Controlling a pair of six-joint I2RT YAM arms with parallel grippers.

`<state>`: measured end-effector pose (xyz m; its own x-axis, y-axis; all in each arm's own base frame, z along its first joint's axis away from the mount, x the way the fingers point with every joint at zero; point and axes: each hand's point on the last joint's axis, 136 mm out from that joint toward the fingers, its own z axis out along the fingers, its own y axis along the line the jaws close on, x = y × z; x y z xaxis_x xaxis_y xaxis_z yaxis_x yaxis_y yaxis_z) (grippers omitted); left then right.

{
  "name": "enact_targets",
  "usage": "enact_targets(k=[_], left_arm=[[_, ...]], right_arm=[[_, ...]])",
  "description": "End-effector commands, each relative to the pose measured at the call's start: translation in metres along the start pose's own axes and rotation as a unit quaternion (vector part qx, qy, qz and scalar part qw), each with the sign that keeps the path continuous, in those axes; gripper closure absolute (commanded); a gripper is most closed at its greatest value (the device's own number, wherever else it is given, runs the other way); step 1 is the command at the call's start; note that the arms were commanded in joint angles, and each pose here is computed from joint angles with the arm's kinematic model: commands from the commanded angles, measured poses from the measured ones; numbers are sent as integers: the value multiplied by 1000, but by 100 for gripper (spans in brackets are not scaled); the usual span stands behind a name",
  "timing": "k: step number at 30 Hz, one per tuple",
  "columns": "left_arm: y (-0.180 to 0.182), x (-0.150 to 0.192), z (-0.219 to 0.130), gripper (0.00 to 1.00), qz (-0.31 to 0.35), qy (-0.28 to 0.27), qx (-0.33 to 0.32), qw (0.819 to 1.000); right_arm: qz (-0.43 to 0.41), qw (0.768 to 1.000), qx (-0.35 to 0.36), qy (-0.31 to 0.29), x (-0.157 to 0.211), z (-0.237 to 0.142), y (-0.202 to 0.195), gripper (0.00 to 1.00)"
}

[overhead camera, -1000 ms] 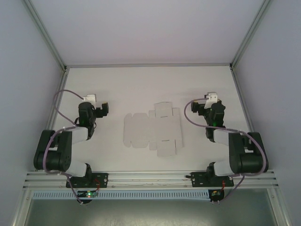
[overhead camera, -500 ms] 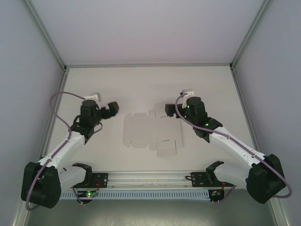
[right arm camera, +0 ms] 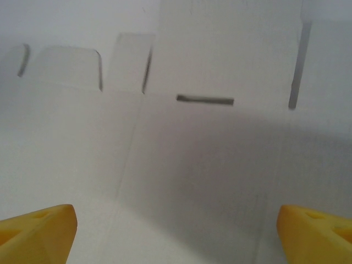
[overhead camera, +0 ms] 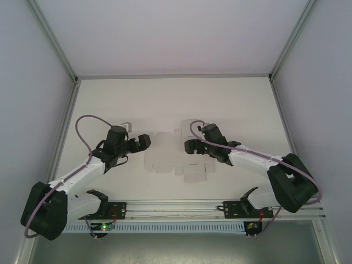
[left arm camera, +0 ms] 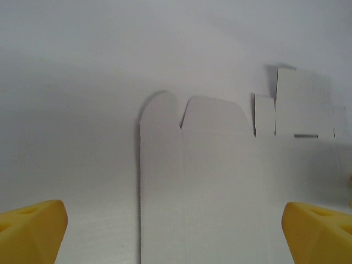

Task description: Assemble paper box

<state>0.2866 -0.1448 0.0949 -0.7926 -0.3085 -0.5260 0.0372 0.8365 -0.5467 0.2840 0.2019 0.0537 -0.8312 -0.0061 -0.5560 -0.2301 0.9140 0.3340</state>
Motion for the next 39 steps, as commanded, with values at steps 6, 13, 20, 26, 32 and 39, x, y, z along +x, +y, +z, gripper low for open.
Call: enact_targets(k=[6,13,20,26,32,39], left_arm=[[-7,13,17,0,-12,45,13,999],[-31,18,33,0,-22,74,86,993],[-40,20,48,0,-35,92,118,988],[-47,11,52,1,-10,87,127,988],[-55,3,57,6,12,90,137,986],[-61,1,63,46,24,94,154,983]], right_arm=[[49,997,28,43,36,27,-34,8],[51,997,13,64,55,39,-39,11],[51,997,0,62,62,40,-40,11],[27,998,-14,59,65,36,-39,12],[7,998,-37,49,64,31,-34,12],[-13,998,-61,32,59,25,-28,12]])
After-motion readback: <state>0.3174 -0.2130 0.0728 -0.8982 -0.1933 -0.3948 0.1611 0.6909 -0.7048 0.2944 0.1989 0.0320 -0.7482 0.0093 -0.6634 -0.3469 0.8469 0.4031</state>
